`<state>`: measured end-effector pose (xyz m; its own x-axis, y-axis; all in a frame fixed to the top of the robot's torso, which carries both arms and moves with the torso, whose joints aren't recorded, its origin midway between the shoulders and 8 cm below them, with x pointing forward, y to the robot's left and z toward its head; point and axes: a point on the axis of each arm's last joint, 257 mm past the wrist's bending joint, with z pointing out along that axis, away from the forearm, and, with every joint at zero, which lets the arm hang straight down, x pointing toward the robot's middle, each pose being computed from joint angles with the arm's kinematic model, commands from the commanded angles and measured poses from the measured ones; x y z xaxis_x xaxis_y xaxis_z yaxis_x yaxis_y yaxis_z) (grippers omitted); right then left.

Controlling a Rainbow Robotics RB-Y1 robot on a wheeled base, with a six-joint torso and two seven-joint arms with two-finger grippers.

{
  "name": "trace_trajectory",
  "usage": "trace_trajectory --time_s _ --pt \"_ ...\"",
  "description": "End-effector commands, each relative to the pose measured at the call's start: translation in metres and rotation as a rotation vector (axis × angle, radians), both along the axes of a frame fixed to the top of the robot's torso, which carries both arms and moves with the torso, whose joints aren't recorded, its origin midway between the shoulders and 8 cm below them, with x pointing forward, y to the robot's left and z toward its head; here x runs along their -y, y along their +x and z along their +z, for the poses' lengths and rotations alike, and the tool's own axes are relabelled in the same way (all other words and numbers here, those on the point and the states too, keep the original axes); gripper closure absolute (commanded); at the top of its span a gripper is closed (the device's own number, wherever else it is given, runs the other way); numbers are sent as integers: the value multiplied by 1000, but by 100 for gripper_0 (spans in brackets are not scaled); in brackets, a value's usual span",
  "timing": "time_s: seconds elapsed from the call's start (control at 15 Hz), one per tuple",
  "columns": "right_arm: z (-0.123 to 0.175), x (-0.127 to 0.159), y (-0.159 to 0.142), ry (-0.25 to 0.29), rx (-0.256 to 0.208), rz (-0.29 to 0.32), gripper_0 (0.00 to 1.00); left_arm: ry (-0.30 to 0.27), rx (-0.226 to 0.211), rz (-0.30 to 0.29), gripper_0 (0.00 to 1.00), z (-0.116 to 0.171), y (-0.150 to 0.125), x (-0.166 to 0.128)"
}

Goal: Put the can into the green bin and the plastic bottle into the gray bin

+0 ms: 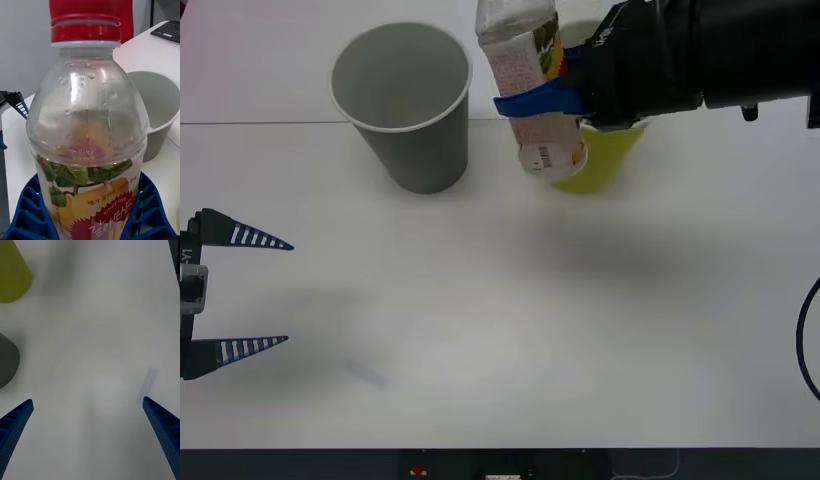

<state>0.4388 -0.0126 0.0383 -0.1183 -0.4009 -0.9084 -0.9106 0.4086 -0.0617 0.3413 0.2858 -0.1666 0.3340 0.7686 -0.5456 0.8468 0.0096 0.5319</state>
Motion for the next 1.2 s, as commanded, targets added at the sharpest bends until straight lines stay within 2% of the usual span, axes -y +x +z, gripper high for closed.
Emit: trace_trajectory --time_s 0.07,0.53,0.73,1.0,1.2 --pt "7 -22 27 -30 22 -28 100 0 0 0 0 0 0 0" --pt "24 -84 98 -111 10 -104 100 0 0 0 0 0 0 0" --pt "24 -115 125 -89 1 -129 100 0 0 0 0 0 0 0" --pt "12 -148 155 -44 58 -173 100 0 0 0 0 0 0 0" --pt "-2 -156 161 -53 82 -179 100 0 0 0 0 0 0 0"
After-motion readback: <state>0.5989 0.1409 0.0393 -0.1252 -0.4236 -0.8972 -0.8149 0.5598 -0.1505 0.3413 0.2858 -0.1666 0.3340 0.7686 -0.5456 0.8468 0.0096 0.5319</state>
